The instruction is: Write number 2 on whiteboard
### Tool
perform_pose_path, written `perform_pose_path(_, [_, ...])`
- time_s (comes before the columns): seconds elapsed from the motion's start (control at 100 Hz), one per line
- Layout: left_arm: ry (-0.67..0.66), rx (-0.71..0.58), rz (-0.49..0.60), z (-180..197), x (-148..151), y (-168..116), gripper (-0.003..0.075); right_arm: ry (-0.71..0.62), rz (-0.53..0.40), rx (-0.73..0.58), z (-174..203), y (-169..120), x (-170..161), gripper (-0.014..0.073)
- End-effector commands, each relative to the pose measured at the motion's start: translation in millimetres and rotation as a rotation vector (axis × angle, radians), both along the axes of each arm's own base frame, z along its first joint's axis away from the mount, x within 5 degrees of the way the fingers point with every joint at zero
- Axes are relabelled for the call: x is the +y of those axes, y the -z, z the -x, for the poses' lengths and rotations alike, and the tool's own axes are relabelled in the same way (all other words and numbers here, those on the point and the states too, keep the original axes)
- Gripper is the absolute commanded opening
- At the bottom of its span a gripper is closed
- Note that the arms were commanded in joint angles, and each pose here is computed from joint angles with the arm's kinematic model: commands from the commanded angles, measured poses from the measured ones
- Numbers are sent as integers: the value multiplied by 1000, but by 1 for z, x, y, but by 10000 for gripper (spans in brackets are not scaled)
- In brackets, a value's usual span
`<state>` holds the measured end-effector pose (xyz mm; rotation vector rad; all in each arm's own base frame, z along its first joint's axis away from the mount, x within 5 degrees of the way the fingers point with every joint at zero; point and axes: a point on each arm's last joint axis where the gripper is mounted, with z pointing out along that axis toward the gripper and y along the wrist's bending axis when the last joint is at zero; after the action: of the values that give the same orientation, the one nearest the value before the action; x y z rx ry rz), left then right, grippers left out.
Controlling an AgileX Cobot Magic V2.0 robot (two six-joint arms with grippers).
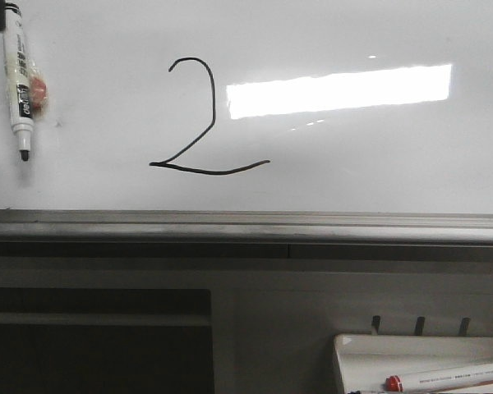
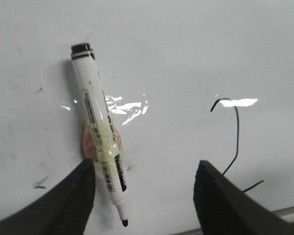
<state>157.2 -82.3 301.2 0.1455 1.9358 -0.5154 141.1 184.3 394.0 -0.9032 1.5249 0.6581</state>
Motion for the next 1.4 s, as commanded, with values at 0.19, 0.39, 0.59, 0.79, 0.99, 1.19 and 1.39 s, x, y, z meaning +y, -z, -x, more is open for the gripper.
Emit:
perform_pose_path(0.19, [55,-427,116,65,31,-66,-17,-28,-73,-59,30,-21,-31,-56])
perform_pose_path(0.39, [-4,-550,67,106,62,-65,-20,-22,-67,-110,55,-1,-63,-56])
perform_pose_path(0.59, [-56,-635,-44,135,85,-44,-20,8,-108,-159,80,33,-98,-56])
perform_pose_path(0.79, [-59,-701,-41,149,93,-34,-20,35,-162,-204,95,56,-119,-57])
perform_pose_path(0.99, [-41,-681,9,150,92,-33,-20,25,-160,-203,99,62,-123,-57])
perform_pose_path(1.19, [-41,-681,9,150,92,-33,-20,25,-160,-203,99,62,-123,-57])
perform_pose_path(1.39, [-41,-681,9,150,92,-33,-20,25,-160,-203,99,62,-123,-57])
